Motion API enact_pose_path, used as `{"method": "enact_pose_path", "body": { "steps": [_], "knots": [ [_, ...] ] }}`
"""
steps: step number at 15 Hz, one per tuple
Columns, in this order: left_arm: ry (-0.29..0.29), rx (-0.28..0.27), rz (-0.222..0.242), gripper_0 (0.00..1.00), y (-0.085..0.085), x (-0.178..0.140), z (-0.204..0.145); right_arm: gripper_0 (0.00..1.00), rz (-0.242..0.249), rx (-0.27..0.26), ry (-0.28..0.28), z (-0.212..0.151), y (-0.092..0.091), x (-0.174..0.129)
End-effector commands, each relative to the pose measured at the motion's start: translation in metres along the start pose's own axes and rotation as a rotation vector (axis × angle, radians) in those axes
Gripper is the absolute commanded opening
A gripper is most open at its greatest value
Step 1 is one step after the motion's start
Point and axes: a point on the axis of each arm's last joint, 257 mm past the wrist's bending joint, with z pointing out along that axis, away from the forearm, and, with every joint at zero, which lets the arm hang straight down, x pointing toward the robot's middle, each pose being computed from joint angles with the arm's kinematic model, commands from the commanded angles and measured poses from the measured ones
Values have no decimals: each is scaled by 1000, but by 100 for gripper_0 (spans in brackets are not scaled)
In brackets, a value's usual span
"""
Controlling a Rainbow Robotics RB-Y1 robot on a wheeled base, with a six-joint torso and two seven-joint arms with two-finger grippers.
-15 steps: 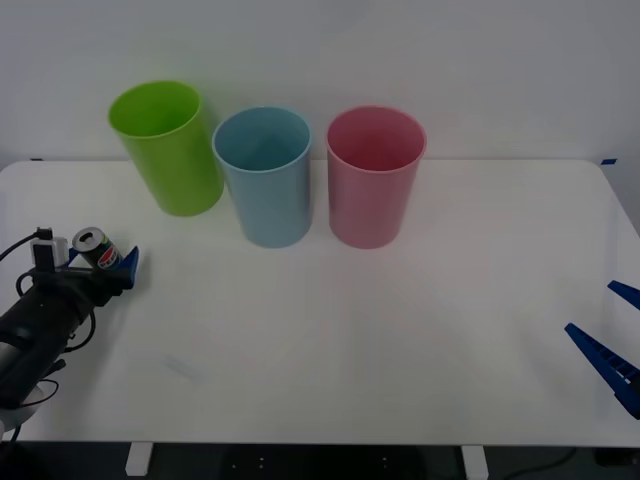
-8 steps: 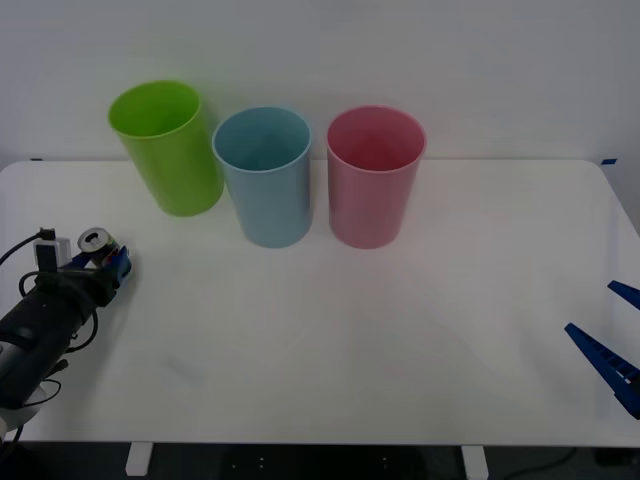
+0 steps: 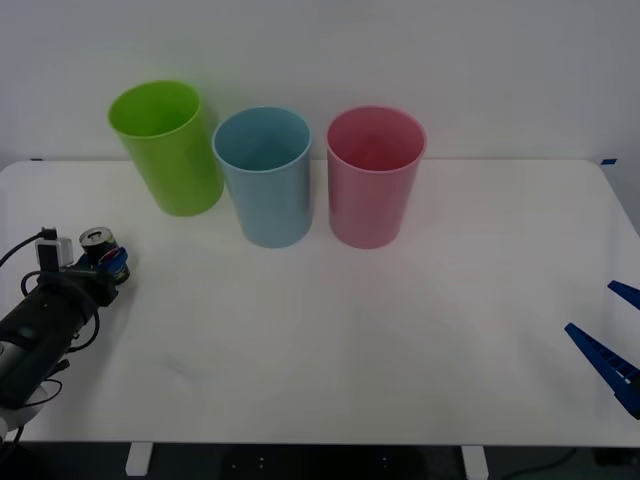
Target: Grasp the object on the table and drop it into the matching bin: aluminum can to the light blue bin, PET bottle to the pink bin.
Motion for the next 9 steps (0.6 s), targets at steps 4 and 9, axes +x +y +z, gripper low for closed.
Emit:
{"method": "enact_pose_path", "body": {
  "steps": [4, 9],
  "knots": [
    [-33, 48, 36, 0, -6, -12, -14, 100, 0, 0, 0, 0, 0, 0],
    [-107, 121, 58, 0, -27, -38, -43, 100, 0, 0, 0, 0, 0, 0]
  ]
}}
